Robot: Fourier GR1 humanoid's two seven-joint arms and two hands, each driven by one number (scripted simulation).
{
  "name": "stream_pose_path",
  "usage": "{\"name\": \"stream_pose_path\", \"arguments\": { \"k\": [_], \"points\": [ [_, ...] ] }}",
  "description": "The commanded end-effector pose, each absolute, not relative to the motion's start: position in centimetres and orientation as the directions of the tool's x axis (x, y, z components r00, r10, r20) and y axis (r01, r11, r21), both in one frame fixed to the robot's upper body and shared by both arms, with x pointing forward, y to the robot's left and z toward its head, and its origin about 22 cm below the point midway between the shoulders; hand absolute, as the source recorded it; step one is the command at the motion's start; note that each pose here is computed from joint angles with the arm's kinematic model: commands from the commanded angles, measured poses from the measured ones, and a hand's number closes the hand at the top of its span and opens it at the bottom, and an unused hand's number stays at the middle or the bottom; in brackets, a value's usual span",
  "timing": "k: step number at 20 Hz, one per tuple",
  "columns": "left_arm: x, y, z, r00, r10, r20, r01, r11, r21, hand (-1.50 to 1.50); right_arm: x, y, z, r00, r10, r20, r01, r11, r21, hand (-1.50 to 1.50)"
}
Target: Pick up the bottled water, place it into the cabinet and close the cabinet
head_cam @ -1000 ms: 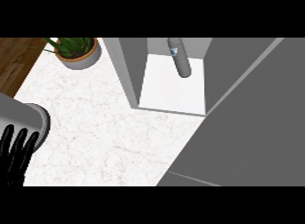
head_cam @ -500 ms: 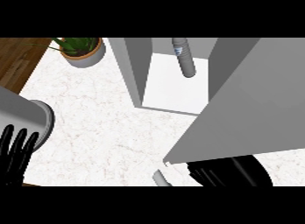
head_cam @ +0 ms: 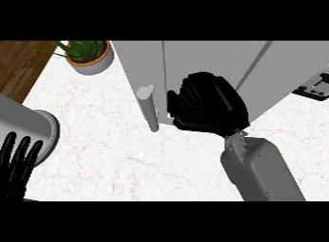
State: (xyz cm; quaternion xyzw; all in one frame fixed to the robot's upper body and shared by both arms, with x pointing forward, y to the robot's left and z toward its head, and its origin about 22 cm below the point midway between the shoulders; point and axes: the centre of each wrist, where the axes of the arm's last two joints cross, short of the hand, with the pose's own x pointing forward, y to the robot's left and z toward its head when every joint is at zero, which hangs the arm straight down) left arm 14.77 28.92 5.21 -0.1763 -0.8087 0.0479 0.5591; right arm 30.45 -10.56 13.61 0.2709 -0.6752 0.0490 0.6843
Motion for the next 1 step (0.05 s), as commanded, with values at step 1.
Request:
{"name": "stream_pose_path", "arguments": {
  "k": [1],
  "points": [
    [14.42,29.33,4.48,-0.288,0.337,0.896,0.216,0.935,-0.282,-1.50,35.13,-7.71,16.28,0.094,-0.291,0.952,-0.390,0.869,0.304,1.50]
  ]
}}
